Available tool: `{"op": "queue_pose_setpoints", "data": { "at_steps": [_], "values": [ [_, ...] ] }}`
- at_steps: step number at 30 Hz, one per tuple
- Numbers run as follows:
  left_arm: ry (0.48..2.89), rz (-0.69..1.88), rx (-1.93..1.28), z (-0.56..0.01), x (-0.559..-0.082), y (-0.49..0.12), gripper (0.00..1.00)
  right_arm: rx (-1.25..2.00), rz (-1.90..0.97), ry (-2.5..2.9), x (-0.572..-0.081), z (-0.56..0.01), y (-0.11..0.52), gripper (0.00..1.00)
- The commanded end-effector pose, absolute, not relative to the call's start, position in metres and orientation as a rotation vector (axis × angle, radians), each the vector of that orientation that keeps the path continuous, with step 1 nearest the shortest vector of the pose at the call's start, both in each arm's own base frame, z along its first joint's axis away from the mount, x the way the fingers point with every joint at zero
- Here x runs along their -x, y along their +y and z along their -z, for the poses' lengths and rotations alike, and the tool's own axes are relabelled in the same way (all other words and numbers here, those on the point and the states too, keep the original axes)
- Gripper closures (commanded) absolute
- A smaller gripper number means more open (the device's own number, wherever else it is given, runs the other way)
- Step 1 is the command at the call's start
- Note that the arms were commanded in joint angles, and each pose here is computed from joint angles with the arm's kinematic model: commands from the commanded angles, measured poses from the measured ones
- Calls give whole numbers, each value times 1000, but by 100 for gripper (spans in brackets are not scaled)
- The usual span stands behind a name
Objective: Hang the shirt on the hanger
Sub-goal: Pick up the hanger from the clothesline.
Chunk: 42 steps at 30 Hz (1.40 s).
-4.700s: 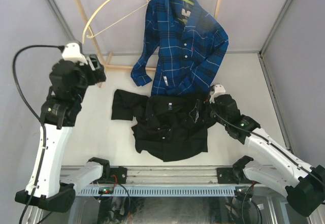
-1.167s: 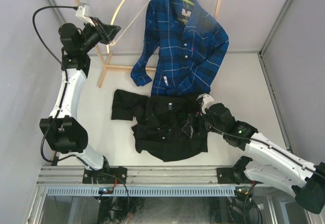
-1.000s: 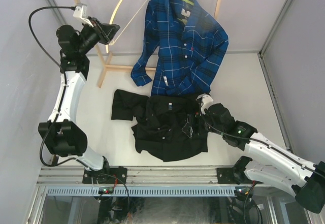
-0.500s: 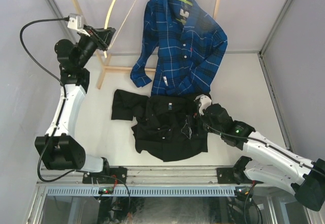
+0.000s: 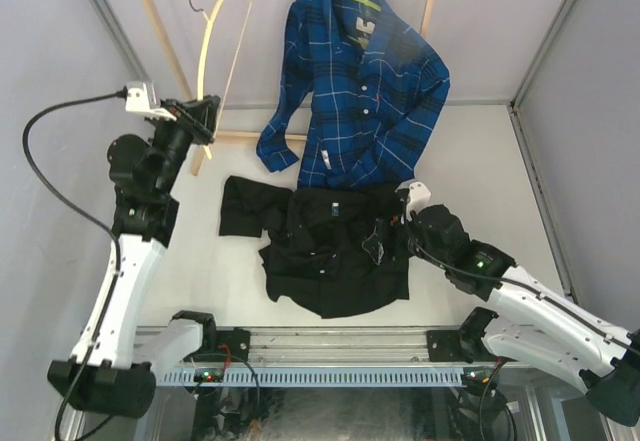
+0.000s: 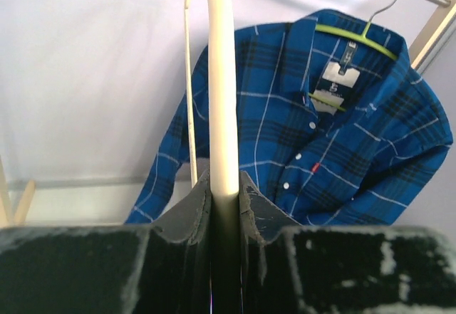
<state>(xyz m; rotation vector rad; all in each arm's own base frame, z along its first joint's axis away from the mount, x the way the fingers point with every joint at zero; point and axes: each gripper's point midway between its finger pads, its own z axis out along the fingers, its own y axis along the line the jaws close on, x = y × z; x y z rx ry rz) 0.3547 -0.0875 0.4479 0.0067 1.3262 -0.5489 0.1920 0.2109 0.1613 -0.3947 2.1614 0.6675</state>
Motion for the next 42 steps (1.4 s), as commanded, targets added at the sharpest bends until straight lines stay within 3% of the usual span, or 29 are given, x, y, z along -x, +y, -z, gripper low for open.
{"op": "queue_pose_setpoints", "data": {
  "at_steps": [1,10,19,22,28,42],
  "values": [
    [1369,412,66,-434,-330,-81,100,261,-716,2013,-212,-214,216,22],
    [1545,410,-93,-378,-283,-146,100,106,-840,1819,-221,-279,217,23],
    [1598,426,-500,-352,-234,-216,100,11,-1040,1605,-219,-351,227,21],
    [1586,470,-626,-349,-221,-229,100,83,-963,1587,-219,-352,221,20],
    [1601,386,-572,-349,-229,-214,100,25,-950,1611,-221,-348,210,18],
    [1647,357,-634,-327,-223,-239,100,-543,-1287,1642,-250,-349,256,15]
  ]
}}
